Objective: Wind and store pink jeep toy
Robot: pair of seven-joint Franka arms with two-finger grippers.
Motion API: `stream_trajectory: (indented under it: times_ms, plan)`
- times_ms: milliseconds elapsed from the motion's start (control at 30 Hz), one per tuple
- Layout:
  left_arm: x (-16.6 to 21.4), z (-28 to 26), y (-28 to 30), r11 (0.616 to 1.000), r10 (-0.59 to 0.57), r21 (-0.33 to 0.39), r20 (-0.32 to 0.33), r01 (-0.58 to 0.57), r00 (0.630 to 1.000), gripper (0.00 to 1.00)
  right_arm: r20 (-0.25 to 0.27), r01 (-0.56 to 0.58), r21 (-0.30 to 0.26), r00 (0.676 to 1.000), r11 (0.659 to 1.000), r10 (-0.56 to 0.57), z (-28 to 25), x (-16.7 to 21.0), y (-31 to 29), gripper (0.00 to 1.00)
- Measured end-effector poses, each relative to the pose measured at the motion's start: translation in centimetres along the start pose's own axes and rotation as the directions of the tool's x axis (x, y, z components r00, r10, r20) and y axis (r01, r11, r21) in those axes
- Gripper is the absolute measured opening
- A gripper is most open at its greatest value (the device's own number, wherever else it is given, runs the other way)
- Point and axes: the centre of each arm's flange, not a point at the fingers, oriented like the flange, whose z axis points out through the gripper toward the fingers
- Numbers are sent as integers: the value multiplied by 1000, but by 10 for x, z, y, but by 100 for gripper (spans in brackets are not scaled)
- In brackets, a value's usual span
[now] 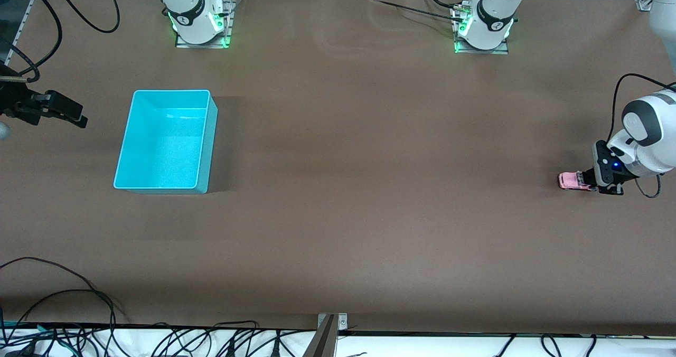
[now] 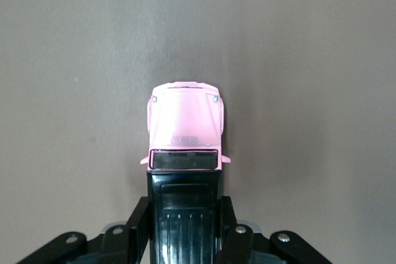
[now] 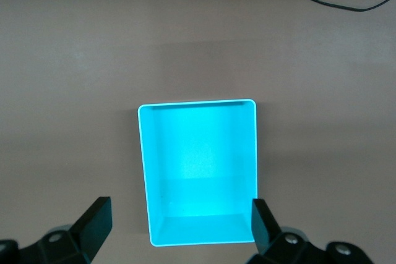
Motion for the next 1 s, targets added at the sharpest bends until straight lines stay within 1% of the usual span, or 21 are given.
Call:
stream_trajectory:
  times_ms: [200, 267, 400, 433, 467, 500, 533, 600, 633, 667, 800, 1000]
  plan:
    - [0, 0, -1, 1000, 1, -2, -1, -1, 1000, 48, 0, 0, 0, 1000, 1000, 0, 0, 0, 0, 100]
    - [1, 2, -1, 1000, 1, -5, -3, -1, 1000, 53, 0, 0, 0, 1000, 1000, 0, 0, 0, 0, 100]
    - [1, 13, -1, 999, 0, -33, -17, -1, 1000, 67, 0, 0, 0, 1000, 1000, 0, 0, 0, 0, 100]
    - [1, 14, -3, 999, 1, -42, -22, -2, 1000, 75, 0, 0, 0, 1000, 1000, 0, 0, 0, 0, 100]
    - [1, 13, -4, 999, 1, -48, -24, -2, 1000, 79, 0, 0, 0, 1000, 1000, 0, 0, 0, 0, 100]
    - [0, 12, -6, 999, 2, -53, -27, -3, 1000, 79, 0, 0, 0, 1000, 1000, 0, 0, 0, 0, 100]
    - [0, 8, -10, 998, 2, -59, -29, -4, 1000, 88, 0, 0, 0, 1000, 1000, 0, 0, 0, 0, 100]
    - [0, -2, -16, 998, 2, -67, -32, -5, 999, 96, 0, 0, 0, 1000, 1000, 0, 0, 0, 0, 100]
    - [0, -5, -18, 998, 2, -69, -33, -4, 999, 99, 0, 0, 0, 1000, 1000, 0, 0, 0, 0, 100]
    - [0, -12, -22, 997, 1, -73, -34, -4, 999, 100, 0, 0, 0, 1000, 1000, 0, 0, 0, 0, 100]
    - [6, -34, -31, 996, -17, -91, -40, 14, 999, 100, 0, 0, 0, 1000, 1000, 0, 0, 0, 0, 100]
    - [23, -58, -34, 989, -87, -128, -45, 80, 995, 100, 0, 0, 0, 1000, 1000, 0, 0, 0, 0, 100]
